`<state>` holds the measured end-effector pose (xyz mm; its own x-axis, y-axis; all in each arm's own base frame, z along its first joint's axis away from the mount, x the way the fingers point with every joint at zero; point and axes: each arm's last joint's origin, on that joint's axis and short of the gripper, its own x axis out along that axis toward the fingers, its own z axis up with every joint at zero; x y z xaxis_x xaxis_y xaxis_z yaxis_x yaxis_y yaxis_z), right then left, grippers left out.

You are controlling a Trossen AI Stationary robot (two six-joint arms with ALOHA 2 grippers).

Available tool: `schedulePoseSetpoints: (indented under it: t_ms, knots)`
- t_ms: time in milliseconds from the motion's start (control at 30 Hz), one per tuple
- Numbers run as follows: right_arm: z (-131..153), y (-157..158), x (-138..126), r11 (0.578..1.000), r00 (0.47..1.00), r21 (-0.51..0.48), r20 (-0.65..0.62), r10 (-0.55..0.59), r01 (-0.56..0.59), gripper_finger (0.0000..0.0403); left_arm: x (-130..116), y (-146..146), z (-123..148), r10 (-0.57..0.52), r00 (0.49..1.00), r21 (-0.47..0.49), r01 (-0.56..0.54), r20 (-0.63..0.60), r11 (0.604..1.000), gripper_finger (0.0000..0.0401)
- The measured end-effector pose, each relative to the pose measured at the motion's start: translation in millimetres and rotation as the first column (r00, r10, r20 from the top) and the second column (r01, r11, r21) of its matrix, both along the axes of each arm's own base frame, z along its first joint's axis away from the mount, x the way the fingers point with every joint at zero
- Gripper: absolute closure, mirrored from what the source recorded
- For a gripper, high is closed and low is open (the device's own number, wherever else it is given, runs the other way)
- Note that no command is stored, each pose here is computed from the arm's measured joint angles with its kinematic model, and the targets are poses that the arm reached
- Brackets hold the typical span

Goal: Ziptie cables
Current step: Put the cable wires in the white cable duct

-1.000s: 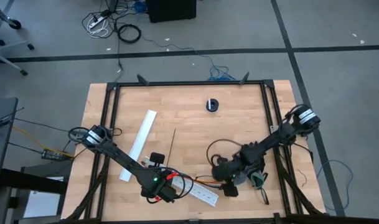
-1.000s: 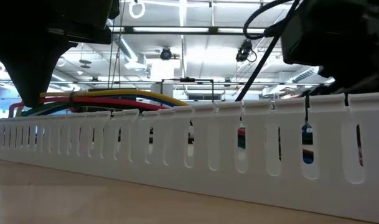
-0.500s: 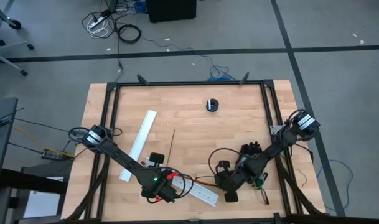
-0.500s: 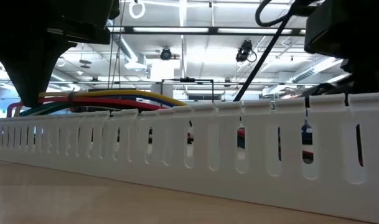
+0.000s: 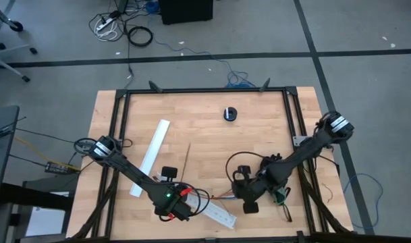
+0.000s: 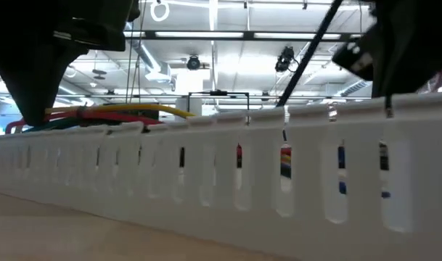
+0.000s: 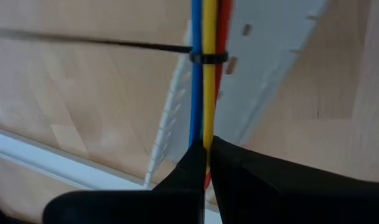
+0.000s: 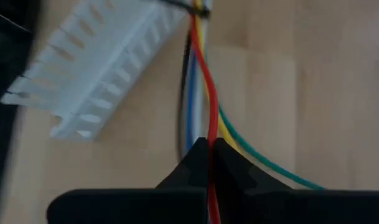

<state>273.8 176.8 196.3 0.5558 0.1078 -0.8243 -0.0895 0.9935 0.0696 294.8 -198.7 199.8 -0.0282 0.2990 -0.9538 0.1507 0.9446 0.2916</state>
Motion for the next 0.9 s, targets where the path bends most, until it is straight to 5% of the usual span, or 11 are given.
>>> schedulePoseSetpoints:
  t_ms: [467, 700, 900]
  knots:
    - [63, 50, -3, 0.973, 0.988, 0.214, 0.140, 0.058, -0.087, 0.0402, 0, -1, 0, 0.003, 1.000, 0.019, -0.003, 0.022, 1.000, 0.0401]
    - [50, 69, -5, 0.941, 0.998, 0.336, 0.062, 0.025, -0.045, 0.0402, -2, -6, 1, -0.020, 0.999, 0.014, 0.020, 0.028, 1.000, 0.0401]
    - [17, 78, 10, 0.943, 0.998, 0.326, 0.011, 0.061, -0.061, 0.0390, -3, -5, 1, -0.023, 1.000, 0.019, 0.022, 0.017, 1.000, 0.0401]
